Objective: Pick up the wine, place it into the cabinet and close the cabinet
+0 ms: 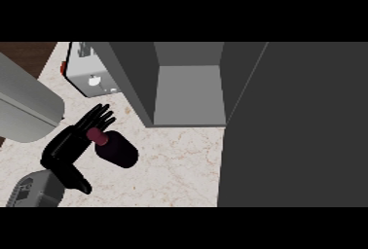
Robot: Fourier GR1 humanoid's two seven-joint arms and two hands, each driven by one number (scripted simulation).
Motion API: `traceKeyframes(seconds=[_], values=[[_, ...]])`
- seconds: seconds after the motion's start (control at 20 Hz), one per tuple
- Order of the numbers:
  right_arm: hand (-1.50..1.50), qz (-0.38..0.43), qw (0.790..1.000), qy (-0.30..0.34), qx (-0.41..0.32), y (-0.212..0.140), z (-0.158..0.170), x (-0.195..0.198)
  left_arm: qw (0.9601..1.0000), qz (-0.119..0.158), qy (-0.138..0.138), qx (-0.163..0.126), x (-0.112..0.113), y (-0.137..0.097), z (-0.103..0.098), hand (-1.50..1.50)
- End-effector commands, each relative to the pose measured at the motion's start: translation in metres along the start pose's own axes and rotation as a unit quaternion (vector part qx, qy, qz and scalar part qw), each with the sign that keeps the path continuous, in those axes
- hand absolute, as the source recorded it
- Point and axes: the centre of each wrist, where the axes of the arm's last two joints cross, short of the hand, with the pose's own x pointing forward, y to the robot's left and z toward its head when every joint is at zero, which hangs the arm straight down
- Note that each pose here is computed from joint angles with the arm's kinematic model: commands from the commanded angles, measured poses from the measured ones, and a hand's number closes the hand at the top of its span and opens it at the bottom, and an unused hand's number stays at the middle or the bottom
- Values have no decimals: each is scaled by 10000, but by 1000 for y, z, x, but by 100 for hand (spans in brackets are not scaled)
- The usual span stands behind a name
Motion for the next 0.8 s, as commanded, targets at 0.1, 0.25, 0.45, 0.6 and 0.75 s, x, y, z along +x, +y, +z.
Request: traceKeyframes(seconds=[0.1,0.25,0.45,0.6,0.75], values=[[-150,-163,9992,-332,165,5,35,35,10000,35,16,-4,-9,-4,-20,-150],[-150,-194,9991,-302,224,3,30,22,10000,25,69,-48,-30,9,6,-150],[-150,-275,9989,-347,157,8,8,25,9999,-53,127,-98,-33,-1,-8,-150],[-150,-217,9994,-253,128,11,21,19,9999,-39,142,-46,-55,-14,-7,-150],[-150,-143,9991,-360,149,3,23,26,9996,52,278,-78,-56,-8,-6,-150]])
